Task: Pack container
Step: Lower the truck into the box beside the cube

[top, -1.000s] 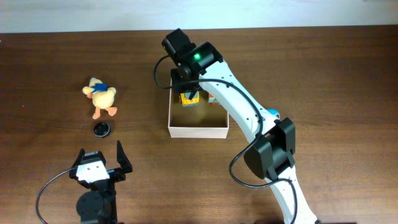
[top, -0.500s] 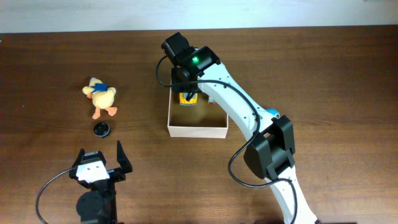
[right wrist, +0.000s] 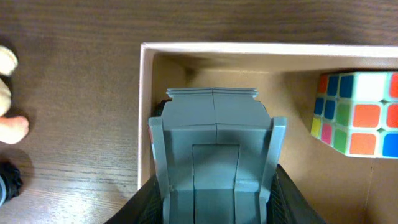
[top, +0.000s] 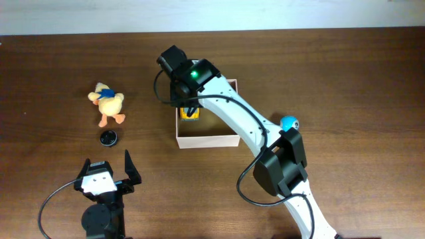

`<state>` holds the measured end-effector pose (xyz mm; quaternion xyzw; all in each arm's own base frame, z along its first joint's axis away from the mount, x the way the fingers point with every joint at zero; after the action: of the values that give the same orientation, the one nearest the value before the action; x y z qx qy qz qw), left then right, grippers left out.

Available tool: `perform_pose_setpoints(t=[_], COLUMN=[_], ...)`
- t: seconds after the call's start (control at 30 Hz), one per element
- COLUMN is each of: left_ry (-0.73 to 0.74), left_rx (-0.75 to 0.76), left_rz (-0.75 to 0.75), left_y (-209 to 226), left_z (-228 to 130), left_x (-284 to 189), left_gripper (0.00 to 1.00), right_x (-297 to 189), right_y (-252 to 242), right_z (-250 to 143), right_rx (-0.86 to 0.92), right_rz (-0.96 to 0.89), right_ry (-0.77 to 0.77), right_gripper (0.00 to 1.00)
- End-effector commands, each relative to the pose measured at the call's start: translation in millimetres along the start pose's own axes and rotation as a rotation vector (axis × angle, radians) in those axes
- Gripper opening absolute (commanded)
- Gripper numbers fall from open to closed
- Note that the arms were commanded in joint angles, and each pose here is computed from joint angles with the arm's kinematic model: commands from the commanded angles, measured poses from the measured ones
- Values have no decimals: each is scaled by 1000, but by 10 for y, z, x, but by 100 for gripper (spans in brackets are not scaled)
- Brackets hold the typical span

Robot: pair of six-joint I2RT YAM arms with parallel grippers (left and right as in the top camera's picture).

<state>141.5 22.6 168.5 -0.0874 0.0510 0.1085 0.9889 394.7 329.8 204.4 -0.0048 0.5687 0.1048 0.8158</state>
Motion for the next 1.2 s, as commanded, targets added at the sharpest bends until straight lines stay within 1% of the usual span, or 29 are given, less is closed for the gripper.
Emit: perform_pose_setpoints(t=[0.0, 0.2, 0.27, 0.3, 0.37, 0.4, 0.47, 0.5, 0.8, 0.87, 0.93, 1.0, 1.03, 1.07, 1.1, 1.17], left_ry=[-3, -3, -3, -3, -3, -3, -3, -3, -3, -3, -3, -3, -3, -3, -3, -3], left_rx=[-14, -14, -14, -14, -14, -14, -14, -14, -14, -14, -14, -14, -14, -14, -14, -14], left_rz=[-13, -13, -13, -13, -13, -13, -13, -13, -13, -13, -13, -13, -13, -13, -13, -13], left_y=[-3, -3, -3, -3, -3, -3, -3, -3, -3, -3, -3, -3, -3, -3, -3, -3], left_z=[-10, -10, -10, -10, -10, -10, -10, -10, -10, -10, -10, -10, -10, -10, -10, -10], left_x=[1, 1, 1, 1, 1, 1, 1, 1, 1, 1, 1, 1, 1, 1, 1, 1], left_gripper=[99, 99, 99, 99, 99, 99, 99, 99, 99, 99, 99, 99, 99, 99, 99, 99], right_x=[98, 180, 185, 185, 185, 185, 185, 185, 177, 162, 136, 92, 66, 43, 31, 4], right_y=[34, 31, 31, 30, 41, 47, 52, 54, 42, 27, -13, -73, -111, -142, -167, -241], right_z=[-49, -67, -57, -49, -30, -21, -12, -9, -22, -33, -29, -5, 11, 23, 32, 55], right_rx=[4, 1, 2, 1, -6, -6, -5, -5, -32, -32, -26, -16, -9, -4, 1, 14], right_rz=[-16, -25, -27, -30, -23, -19, -15, -14, -19, -25, -33, -39, -42, -44, -47, -55], right_ry=[13, 25, 17, 11, -2, -9, -15, -17, -6, 3, 11, 13, 14, 14, 15, 21], right_gripper=[33, 34, 44, 51, 69, 75, 79, 80, 80, 77, 71, 57, 34, 26, 21, 20])
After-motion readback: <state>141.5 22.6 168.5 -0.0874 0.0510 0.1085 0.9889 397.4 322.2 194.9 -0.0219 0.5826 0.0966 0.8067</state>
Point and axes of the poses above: each gripper's point midway between its finger pads, its own x axis out along the fingers, its own y axis along the line the jaws close on, z = x × y, the point moved 10 cm from there along -x, back along the fingers, and after that the axes turned 7 degrees about -x, right-handed, at the moved point
